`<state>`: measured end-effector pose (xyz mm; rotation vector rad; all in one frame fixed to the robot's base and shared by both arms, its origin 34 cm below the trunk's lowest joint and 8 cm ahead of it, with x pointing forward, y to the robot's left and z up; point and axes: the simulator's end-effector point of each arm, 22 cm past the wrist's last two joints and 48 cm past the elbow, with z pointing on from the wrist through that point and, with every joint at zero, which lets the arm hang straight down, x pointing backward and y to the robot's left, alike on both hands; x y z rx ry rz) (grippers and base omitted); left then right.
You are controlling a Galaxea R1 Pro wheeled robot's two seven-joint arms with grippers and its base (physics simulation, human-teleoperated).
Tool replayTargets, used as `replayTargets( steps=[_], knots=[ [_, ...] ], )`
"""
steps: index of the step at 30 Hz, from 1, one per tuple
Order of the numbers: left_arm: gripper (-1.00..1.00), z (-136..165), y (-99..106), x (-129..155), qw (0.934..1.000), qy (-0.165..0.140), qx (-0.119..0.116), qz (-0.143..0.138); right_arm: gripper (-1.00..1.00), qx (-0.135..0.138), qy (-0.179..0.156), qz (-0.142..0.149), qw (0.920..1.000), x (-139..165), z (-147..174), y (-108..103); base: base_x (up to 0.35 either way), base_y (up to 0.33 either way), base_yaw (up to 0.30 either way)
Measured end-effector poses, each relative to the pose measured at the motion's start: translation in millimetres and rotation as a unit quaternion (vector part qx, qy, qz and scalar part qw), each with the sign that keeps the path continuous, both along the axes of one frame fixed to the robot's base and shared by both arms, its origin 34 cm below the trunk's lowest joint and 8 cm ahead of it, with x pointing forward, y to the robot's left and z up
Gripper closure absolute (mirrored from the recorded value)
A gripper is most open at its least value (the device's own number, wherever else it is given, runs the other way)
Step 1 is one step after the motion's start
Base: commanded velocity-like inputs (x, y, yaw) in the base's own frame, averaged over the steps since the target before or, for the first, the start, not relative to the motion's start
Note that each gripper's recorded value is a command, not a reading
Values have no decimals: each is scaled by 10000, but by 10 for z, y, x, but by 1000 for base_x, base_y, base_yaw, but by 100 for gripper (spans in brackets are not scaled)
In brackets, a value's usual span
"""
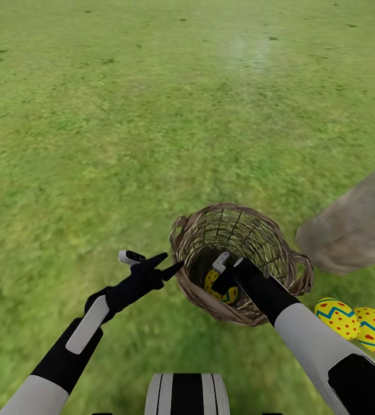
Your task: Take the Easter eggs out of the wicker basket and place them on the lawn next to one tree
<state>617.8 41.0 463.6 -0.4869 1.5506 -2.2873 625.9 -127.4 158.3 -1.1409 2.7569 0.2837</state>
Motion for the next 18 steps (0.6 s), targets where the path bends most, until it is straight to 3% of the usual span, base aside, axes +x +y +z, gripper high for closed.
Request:
replayTargets(
  steps=[13,18],
  knots=[
    [-100,156,1,8,9999,-141,-15,3,100,-131,187,-84,9997,-121,-17,-120,0,0,0],
    [-100,276,-3,8,9997,-259,-7,-5,100,-184,51,-59,9998,-44,88,-151,0,0,0]
  ],
)
